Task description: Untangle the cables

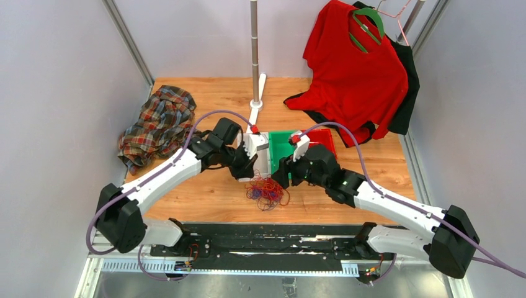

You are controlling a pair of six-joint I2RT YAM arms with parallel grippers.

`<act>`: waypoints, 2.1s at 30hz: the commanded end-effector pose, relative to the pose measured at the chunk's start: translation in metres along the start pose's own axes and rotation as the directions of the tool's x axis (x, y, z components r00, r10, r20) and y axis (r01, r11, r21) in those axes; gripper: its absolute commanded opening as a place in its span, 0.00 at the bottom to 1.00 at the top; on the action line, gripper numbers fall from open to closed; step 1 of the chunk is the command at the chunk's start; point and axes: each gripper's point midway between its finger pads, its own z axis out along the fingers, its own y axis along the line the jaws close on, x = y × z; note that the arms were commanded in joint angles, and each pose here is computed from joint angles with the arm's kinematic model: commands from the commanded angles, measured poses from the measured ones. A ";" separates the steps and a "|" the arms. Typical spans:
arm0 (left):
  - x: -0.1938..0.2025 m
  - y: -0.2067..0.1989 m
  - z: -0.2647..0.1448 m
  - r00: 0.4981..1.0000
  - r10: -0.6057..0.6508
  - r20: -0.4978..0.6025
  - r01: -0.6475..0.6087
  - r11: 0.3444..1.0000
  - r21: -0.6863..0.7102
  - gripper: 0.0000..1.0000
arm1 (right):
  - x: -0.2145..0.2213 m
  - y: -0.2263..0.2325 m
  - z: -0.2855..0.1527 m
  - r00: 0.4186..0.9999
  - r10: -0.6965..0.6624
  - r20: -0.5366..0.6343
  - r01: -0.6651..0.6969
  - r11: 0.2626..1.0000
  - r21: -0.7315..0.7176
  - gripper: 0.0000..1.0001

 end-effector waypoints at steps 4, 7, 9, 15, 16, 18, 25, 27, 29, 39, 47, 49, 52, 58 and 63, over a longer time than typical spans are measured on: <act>-0.014 -0.018 -0.048 0.999 -0.043 0.031 0.044 0.998 -0.037 0.01 | -0.041 0.039 0.011 0.980 -0.060 0.190 0.084 0.989 -0.122 0.67; -0.016 -0.017 -0.059 0.997 -0.063 0.043 0.066 0.996 -0.062 0.01 | -0.046 0.051 0.017 0.975 -0.056 0.213 0.089 0.985 -0.147 0.67; -0.016 -0.017 -0.064 0.996 -0.081 0.044 0.085 0.994 -0.071 0.01 | -0.048 0.058 0.022 0.973 -0.063 0.223 0.100 0.982 -0.162 0.67; -0.015 -0.014 -0.071 0.994 -0.091 0.053 0.096 0.989 -0.108 0.01 | -0.041 0.073 0.037 0.974 -0.077 0.211 0.118 0.975 -0.189 0.68; -0.016 -0.014 -0.072 0.994 -0.092 0.056 0.098 0.989 -0.108 0.01 | -0.041 0.075 0.039 0.974 -0.081 0.212 0.123 0.974 -0.191 0.68; -0.018 -0.016 -0.073 0.994 -0.093 0.062 0.099 0.990 -0.096 0.01 | -0.036 0.076 0.047 0.974 -0.091 0.207 0.130 0.974 -0.188 0.68; -0.007 -0.001 -0.069 0.997 -0.069 0.017 0.071 0.985 -0.160 0.06 | -0.030 0.067 0.060 0.979 -0.101 0.178 0.126 0.983 -0.137 0.66; 0.008 0.013 -0.066 0.999 -0.016 -0.039 0.007 0.977 -0.215 0.18 | -0.025 0.064 0.054 0.981 -0.100 0.168 0.124 0.983 -0.133 0.66; 0.023 0.021 -0.064 0.995 0.033 -0.090 -0.054 0.969 -0.240 0.54 | -0.018 0.057 0.045 0.983 -0.102 0.152 0.120 0.987 -0.109 0.66; 0.040 -0.026 -0.067 0.978 0.192 -0.081 -0.193 0.981 -0.008 0.73 | 0.008 0.055 0.062 0.997 -0.068 0.042 0.072 0.991 -0.117 0.56; 0.079 -0.040 -0.041 0.920 0.343 -0.189 -0.322 0.937 0.135 0.63 | 0.011 0.040 0.060 1.000 -0.005 0.011 0.006 0.997 -0.076 0.49; 0.089 -0.035 -0.032 0.894 0.386 -0.226 -0.365 0.922 0.130 0.63 | 0.009 0.033 0.057 1.000 0.014 0.011 -0.013 0.998 -0.060 0.48; 0.099 -0.025 -0.017 0.857 0.440 -0.266 -0.428 0.898 0.107 0.62 | 0.006 0.025 0.053 0.999 0.046 0.017 -0.045 0.998 -0.042 0.47; 0.094 0.002 0.002 0.858 0.435 -0.273 -0.458 0.888 -0.025 0.62 | 0.001 0.019 0.048 0.997 0.067 0.039 -0.066 0.997 -0.029 0.45; 0.083 0.010 0.007 0.878 0.410 -0.246 -0.441 0.894 -0.085 0.48 | 0.001 0.021 0.047 0.997 0.069 0.040 -0.068 0.997 -0.039 0.42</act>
